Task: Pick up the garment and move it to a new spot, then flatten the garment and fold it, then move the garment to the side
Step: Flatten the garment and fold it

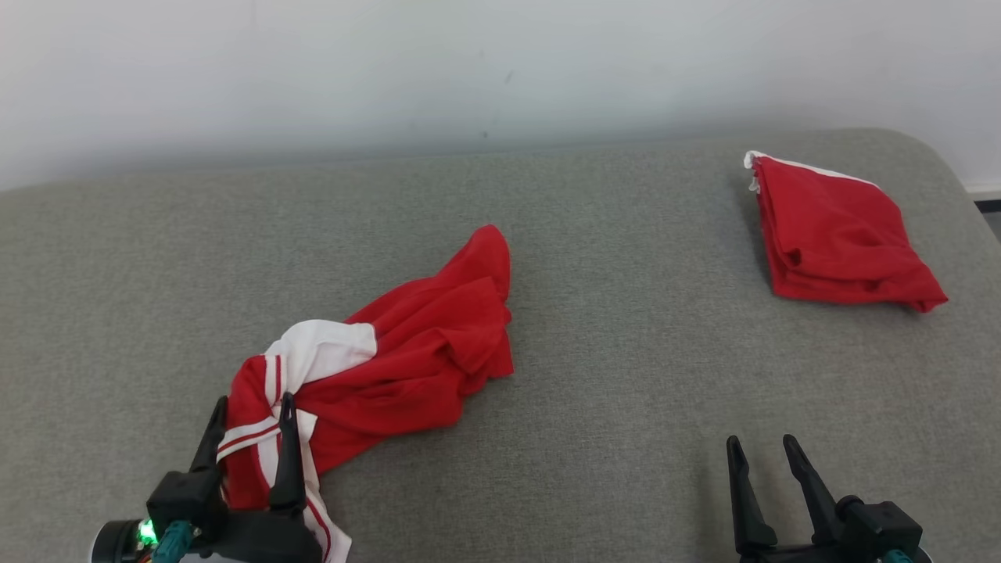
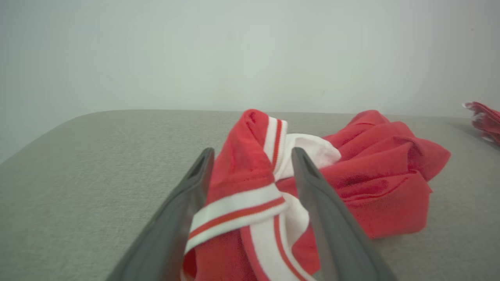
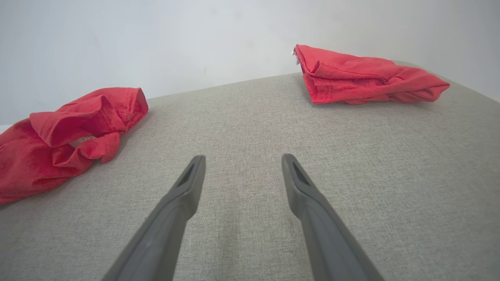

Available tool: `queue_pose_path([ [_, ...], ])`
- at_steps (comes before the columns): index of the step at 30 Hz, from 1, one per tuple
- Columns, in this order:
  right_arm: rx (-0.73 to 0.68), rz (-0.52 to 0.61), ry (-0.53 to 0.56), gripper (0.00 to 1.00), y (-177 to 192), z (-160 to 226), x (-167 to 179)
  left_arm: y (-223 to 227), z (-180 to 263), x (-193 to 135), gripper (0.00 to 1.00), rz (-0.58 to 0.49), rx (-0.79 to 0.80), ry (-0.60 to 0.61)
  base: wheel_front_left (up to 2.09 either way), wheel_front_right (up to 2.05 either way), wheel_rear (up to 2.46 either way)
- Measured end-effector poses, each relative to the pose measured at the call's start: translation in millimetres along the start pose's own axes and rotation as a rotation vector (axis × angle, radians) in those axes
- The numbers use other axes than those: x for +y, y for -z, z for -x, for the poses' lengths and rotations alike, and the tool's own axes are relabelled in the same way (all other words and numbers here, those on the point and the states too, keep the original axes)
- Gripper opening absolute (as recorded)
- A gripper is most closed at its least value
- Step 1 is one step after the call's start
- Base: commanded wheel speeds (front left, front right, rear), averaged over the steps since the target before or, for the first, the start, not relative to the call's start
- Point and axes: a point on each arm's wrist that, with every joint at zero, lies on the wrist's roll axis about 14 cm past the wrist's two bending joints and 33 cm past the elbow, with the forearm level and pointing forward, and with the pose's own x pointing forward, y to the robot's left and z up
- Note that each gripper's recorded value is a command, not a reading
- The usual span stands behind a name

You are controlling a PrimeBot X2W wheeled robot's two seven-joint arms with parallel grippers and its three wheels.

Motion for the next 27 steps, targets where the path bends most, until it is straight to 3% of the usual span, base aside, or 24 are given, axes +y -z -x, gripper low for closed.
queue_pose_path([
  [4, 0.006, -0.003, 0.028, 1.0, 2.0, 3.1, -8.6, 24.4, -5.4, 5.0, 1.0, -0.018, 0.082, 0.002, 0.0, 0.0, 0.0],
  [5, 0.008, -0.004, 0.03, 1.0, 2.5, 3.3, -9.3, 27.4, -6.6, 4.5, 0.73, -0.011, 0.092, 0.005, 0.0, 0.0, 0.0],
  [6, 0.01, -0.004, 0.032, 1.0, 3.0, 3.2, -9.7, 29.4, -8.3, 4.3, 0.16, -0.007, 0.099, 0.008, 0.0, 0.0, 0.0],
  [7, 0.01, -0.007, 0.034, 1.0, 3.0, 2.8, -10.2, 29.9, -10.0, 4.8, 0.0, -0.014, 0.102, 0.014, 0.0, 0.0, 0.0],
  [11, 0.007, -0.008, 0.023, 1.0, 2.2, -1.4, -7.0, 13.6, -22.4, 12.2, 0.0, -0.022, 0.06, 0.02, 0.0, 0.0, 0.0],
  [21, 0.012, -0.008, 0.004, 1.0, 3.5, -11.1, -1.6, -39.1, -51.4, 68.1, 0.0, -0.03, -0.041, -0.053, 0.0, 0.0, 0.0],
  [27, 0.013, -0.006, 0.002, 1.0, 3.4, -16.5, -1.5, -24.9, -57.6, 91.8, 0.0, -0.037, 0.028, -0.089, 0.0, 0.0, 0.0],
])
